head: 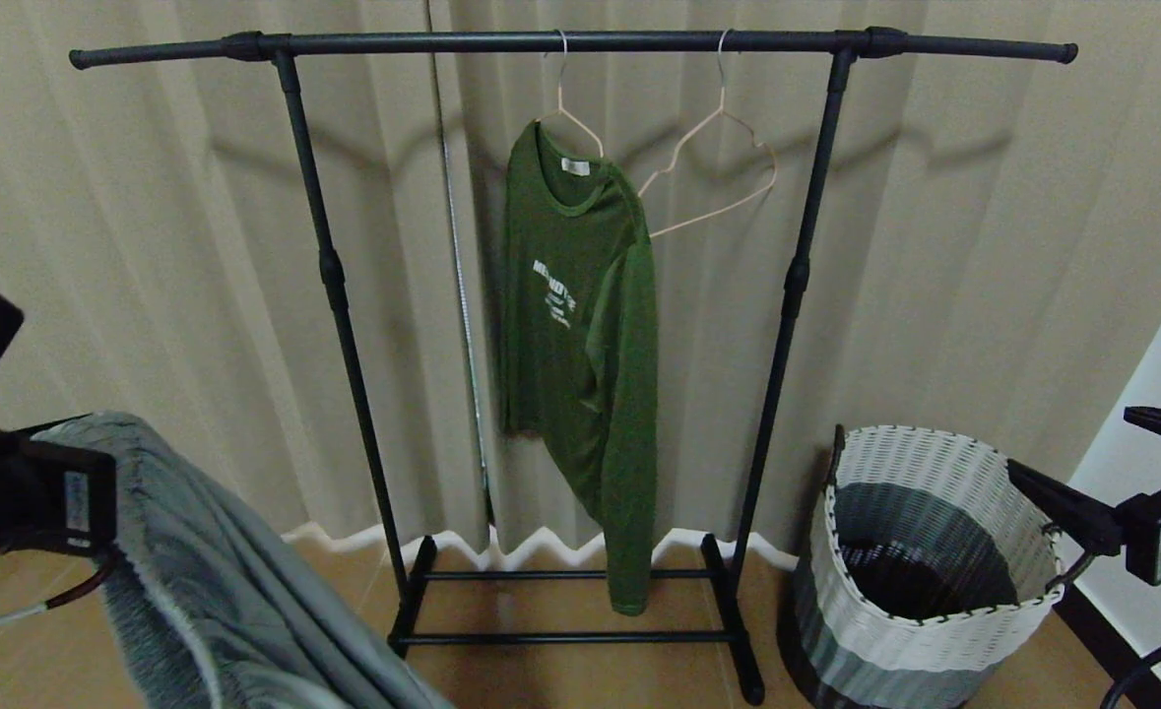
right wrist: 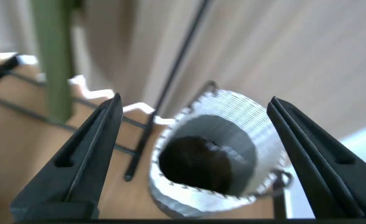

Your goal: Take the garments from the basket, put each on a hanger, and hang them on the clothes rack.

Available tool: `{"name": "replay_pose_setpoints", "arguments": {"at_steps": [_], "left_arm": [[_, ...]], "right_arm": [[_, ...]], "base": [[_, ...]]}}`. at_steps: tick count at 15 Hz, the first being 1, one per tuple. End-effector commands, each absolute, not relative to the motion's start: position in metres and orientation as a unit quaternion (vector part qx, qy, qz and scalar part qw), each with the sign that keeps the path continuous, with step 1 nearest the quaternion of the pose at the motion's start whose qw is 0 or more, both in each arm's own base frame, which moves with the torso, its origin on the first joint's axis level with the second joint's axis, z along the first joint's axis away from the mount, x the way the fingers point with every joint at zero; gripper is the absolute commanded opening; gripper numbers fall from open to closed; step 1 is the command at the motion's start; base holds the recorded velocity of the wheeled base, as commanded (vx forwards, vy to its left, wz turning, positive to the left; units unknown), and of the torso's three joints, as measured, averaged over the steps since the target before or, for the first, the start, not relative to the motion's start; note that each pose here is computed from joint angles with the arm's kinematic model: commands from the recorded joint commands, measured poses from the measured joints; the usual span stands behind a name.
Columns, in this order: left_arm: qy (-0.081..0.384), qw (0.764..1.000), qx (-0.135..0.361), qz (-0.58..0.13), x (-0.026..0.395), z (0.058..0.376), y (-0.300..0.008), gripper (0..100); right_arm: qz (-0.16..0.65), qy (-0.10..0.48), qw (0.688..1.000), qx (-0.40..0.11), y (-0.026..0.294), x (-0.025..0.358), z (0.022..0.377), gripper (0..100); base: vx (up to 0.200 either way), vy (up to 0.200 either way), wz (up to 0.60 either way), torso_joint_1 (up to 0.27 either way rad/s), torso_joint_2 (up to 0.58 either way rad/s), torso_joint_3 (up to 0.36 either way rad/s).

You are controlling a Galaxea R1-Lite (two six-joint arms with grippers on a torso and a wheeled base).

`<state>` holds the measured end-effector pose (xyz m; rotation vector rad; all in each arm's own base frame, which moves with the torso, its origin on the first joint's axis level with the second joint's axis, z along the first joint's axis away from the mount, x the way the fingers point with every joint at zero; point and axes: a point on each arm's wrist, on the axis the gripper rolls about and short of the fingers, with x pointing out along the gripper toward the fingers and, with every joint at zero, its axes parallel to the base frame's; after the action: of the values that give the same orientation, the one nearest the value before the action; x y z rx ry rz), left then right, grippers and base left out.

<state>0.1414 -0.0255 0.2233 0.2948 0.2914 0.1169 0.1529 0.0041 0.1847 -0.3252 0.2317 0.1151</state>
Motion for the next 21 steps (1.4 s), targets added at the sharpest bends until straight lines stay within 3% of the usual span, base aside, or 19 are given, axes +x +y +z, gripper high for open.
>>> {"name": "replay_pose_setpoints", "arguments": {"at_steps": [1, 8, 11, 21], "left_arm": [[0.141, 0.975, 0.133, 0.111, 0.104, 0.205, -0.002, 0], [0.141, 0.976, 0.124, 0.105, 0.085, 0.188, 0.001, 0], [0.134, 0.982, 0.118, 0.057, 0.084, 0.187, -0.001, 0], [0.156, 0.981, 0.113, 0.017, 0.072, 0.161, -0.002, 0]], "right_arm": [[0.022, 0.127, 0.978, -0.164, 0.0, 0.133, 0.155, 100], [0.022, 0.122, 0.979, -0.161, 0.0, 0.129, 0.146, 100], [0.023, 0.125, 0.979, -0.161, 0.0, 0.131, 0.145, 100], [0.017, 0.111, 0.981, -0.16, -0.001, 0.139, 0.155, 100]], "base": [[0.0, 0.0, 0.0, 0.0, 0.0, 0.0], [0.0, 0.0, 0.0, 0.0, 0.0, 0.0], [0.0, 0.0, 0.0, 0.007, -0.04, -0.037], [0.0, 0.0, 0.0, 0.099, -0.41, -0.317]]}}
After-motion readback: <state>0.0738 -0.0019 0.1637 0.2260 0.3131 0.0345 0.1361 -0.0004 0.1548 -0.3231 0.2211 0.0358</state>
